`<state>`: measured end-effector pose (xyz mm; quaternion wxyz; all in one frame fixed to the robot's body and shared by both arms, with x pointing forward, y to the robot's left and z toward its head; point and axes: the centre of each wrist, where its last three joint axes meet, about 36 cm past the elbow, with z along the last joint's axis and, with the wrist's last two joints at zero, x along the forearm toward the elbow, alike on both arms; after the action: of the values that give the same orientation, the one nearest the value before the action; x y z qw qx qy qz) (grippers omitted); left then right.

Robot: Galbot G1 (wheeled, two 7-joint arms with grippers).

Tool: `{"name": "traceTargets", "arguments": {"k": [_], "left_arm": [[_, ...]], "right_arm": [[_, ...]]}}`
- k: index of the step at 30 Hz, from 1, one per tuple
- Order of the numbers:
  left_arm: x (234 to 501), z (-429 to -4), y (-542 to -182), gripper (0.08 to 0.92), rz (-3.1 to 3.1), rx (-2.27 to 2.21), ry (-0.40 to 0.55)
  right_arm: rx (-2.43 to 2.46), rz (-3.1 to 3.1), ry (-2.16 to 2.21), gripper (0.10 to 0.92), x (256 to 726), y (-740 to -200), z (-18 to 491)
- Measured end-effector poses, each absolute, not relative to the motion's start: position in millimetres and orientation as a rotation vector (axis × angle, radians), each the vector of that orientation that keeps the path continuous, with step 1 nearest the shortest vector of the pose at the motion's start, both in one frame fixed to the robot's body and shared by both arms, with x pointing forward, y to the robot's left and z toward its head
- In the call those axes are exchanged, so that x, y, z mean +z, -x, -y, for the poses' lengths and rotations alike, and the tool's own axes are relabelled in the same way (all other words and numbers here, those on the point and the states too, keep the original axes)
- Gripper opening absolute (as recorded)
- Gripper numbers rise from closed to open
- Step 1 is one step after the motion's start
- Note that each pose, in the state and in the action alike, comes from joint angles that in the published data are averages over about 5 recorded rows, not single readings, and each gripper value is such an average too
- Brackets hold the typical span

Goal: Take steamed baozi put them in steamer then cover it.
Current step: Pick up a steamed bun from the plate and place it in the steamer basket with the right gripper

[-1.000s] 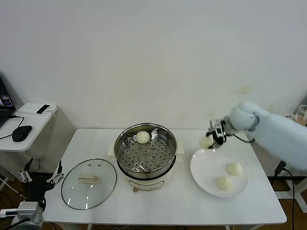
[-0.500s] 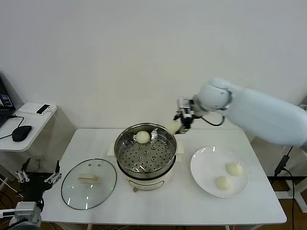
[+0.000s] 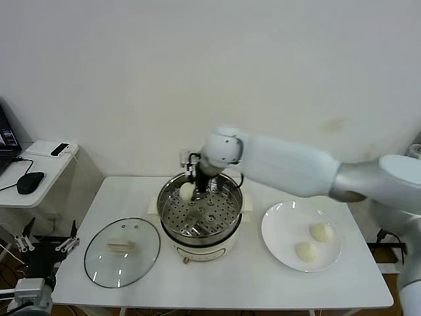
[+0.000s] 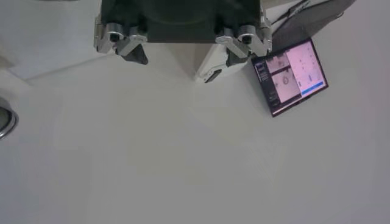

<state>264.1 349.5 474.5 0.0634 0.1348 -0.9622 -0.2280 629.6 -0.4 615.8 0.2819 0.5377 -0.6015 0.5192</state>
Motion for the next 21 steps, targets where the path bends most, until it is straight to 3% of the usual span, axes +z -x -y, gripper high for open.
{"name": "traceTargets", "arguments": {"k": [8,21], "left_arm": [[476.7,-350.8,-263.4,0.823,2.911,-0.694,-0.412],[477.0,-351.9,-264.4,0.823,2.914,-0.692,-0.417]], "right_arm": [[1.374,1.591,-1.421,0.594,590.2,-631.5,-33.4],[1.38,1.553,-1.394,0.602,573.8,-631.8,-47.0]]}}
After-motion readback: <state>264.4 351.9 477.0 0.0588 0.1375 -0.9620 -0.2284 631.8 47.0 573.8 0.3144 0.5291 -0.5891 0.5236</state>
